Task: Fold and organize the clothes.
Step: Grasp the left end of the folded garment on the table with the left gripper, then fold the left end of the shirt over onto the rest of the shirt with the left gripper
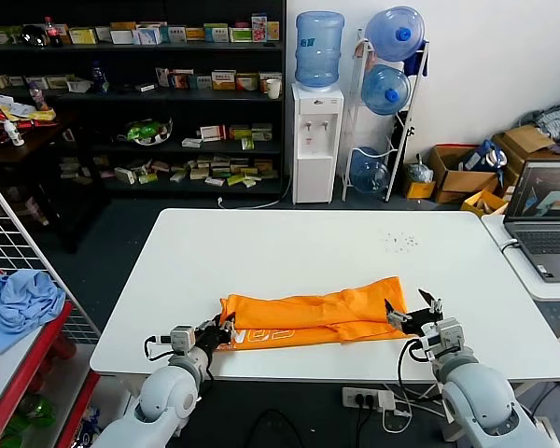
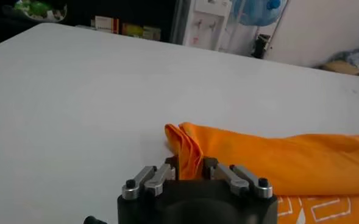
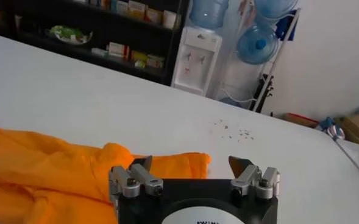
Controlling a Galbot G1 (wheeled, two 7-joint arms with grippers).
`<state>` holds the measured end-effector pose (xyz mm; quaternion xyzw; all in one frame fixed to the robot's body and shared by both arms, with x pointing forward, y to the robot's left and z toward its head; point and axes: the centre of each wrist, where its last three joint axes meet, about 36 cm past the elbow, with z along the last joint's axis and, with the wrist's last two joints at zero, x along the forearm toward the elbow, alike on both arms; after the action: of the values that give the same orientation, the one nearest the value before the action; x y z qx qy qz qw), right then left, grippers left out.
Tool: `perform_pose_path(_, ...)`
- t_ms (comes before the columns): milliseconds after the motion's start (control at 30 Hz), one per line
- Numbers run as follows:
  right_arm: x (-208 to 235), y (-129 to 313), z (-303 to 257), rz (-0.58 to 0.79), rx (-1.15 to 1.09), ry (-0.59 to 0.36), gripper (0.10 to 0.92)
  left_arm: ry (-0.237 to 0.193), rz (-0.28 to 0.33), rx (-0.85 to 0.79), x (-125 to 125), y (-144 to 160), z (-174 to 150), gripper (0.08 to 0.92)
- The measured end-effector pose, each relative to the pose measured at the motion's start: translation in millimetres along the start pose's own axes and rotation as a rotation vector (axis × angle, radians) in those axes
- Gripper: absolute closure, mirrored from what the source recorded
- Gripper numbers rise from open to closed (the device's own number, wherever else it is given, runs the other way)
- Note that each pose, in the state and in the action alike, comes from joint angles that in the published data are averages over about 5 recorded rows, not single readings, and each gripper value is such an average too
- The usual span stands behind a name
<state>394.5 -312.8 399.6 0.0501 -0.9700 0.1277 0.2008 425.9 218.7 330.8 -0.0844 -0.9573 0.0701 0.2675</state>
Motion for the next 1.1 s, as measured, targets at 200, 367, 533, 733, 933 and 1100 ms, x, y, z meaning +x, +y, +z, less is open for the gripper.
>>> perform_pose_path(200,2.6,-1.2,3.0,0.018,-0.002,-0.040,0.200,-0.027,-0.027,-0.015,-0.6,15.0,-11.3,0.879)
perform_pose_path(367,4.3,-0.7,5.5,0.027,-0.004,-0.074,0.200,-0.040,-0.073,-0.048,0.9,40.0,-24.4,0.881)
perform_pose_path(533,6.1,-0.2,9.2,0.031,-0.001,-0.095,0.200,-0.052,-0.144,-0.101,4.4,77.4,-44.1,0.881)
perform_pose_path(733,6.4,-1.1,13.9,0.036,0.000,-0.108,0.200,-0.063,-0.234,-0.163,14.2,123.2,-73.7,0.881)
perform_pose_path(933,4.9,0.5,19.6,0.039,0.008,-0.110,0.200,-0.062,-0.248,-0.171,25.4,127.3,-90.0,0.881)
perform_pose_path(1100,2.4,3.4,25.6,0.042,0.020,-0.107,0.200,-0.077,-0.192,-0.119,32.4,96.3,-100.6,0.881)
